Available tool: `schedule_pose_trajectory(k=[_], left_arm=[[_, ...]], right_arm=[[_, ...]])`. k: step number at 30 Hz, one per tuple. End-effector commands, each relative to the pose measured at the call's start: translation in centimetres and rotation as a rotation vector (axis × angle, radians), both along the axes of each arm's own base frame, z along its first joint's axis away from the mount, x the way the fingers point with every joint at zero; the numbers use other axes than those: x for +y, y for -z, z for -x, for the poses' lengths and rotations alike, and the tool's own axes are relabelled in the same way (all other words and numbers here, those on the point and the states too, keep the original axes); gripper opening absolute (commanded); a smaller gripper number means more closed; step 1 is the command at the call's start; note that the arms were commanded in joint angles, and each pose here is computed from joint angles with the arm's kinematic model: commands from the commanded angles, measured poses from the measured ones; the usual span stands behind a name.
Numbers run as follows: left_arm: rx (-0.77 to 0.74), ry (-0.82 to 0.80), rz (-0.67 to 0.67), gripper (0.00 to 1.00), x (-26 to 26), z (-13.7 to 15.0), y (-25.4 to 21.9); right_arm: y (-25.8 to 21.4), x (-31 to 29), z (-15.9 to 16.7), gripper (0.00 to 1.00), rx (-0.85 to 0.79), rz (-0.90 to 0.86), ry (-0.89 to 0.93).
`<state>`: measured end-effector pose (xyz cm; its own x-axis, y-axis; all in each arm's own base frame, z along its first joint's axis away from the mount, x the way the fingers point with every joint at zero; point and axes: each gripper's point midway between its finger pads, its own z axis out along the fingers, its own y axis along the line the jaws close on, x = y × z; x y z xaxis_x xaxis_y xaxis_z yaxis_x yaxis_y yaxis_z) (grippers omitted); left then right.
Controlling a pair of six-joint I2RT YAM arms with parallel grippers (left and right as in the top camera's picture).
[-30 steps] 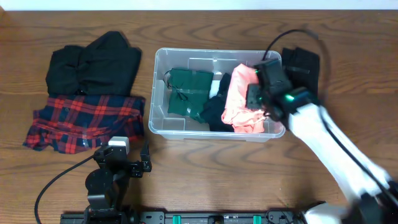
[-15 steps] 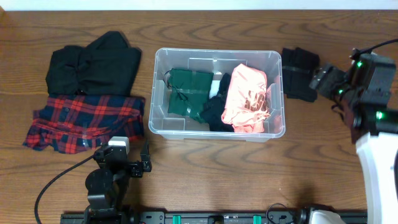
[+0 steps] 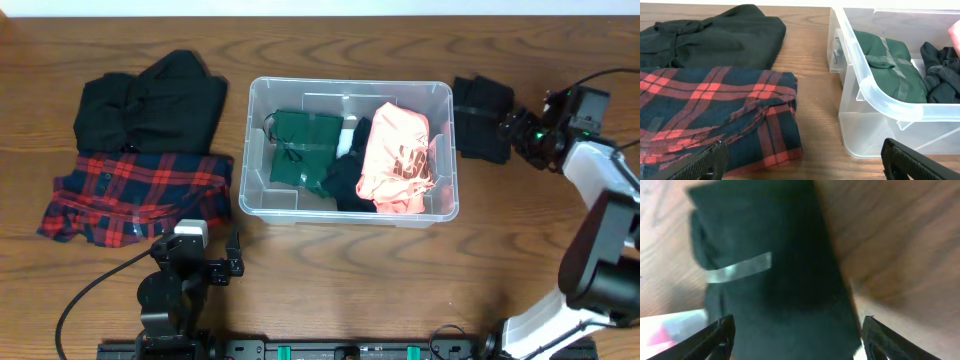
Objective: Pack container
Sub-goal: 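Grasp the black folded bundle on the right with the right gripper, then place the black bundle into the bin over the green bundle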
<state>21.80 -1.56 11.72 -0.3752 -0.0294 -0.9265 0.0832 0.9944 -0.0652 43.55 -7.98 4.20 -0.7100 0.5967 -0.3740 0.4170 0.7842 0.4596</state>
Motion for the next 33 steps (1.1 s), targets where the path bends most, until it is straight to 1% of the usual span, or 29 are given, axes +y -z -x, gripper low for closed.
schedule_pose_trajectory(k=[1, 3, 6, 8, 9, 12, 13, 15, 17, 20, 25, 30, 33], left_arm=[[0.013, 0.015, 0.010, 0.98, -0.3, 0.0, 0.7], [0.013, 0.015, 0.010, 0.98, -0.3, 0.0, 0.8], [0.013, 0.015, 0.010, 0.98, -0.3, 0.0, 0.8], [0.013, 0.015, 0.010, 0.98, -0.3, 0.0, 0.8], [0.013, 0.015, 0.010, 0.98, -0.3, 0.0, 0.8], [0.013, 0.015, 0.010, 0.98, -0.3, 0.0, 0.8], [0.013, 0.015, 0.010, 0.98, -0.3, 0.0, 0.8], [0.013, 0.015, 0.010, 0.98, -0.3, 0.0, 0.7], [0.013, 0.015, 0.010, 0.98, -0.3, 0.0, 0.7], [0.013, 0.015, 0.010, 0.98, -0.3, 0.0, 0.8], [0.013, 0.015, 0.010, 0.98, -0.3, 0.0, 0.8], [0.013, 0.015, 0.010, 0.98, -0.3, 0.0, 0.8], [0.013, 0.015, 0.010, 0.98, -0.3, 0.0, 0.8]], right_arm=[[1.9, 0.4, -0.3, 0.79, 0.002, -0.033, -0.029], [2.7, 0.7, -0.7, 0.79, -0.003, -0.053, -0.042], [4.4, 1.2, -0.5, 0.69, 0.025, -0.095, -0.037], [5.5, 1.3, -0.2, 0.61, 0.051, -0.109, -0.032], [5.9, 1.4, -0.1, 0.55, 0.062, -0.114, -0.032], [6.6, 1.5, 0.6, 0.26, 0.097, -0.123, -0.030], [6.5, 1.6, 0.7, 0.19, 0.100, -0.124, -0.033], [5.8, 1.5, 1.1, 0.08, 0.108, -0.127, -0.029], [4.1, 1.5, 1.3, 0.01, 0.094, -0.123, -0.026], [-0.3, 1.5, 1.3, 0.01, 0.031, -0.101, -0.030], [-10.8, 3.8, 2.8, 0.01, -0.151, -0.082, -0.089], [-19.7, 6.7, 7.1, 0.01, -0.316, -0.047, -0.148], [-23.9, 8.9, 9.6, 0.01, -0.422, -0.044, -0.193]])
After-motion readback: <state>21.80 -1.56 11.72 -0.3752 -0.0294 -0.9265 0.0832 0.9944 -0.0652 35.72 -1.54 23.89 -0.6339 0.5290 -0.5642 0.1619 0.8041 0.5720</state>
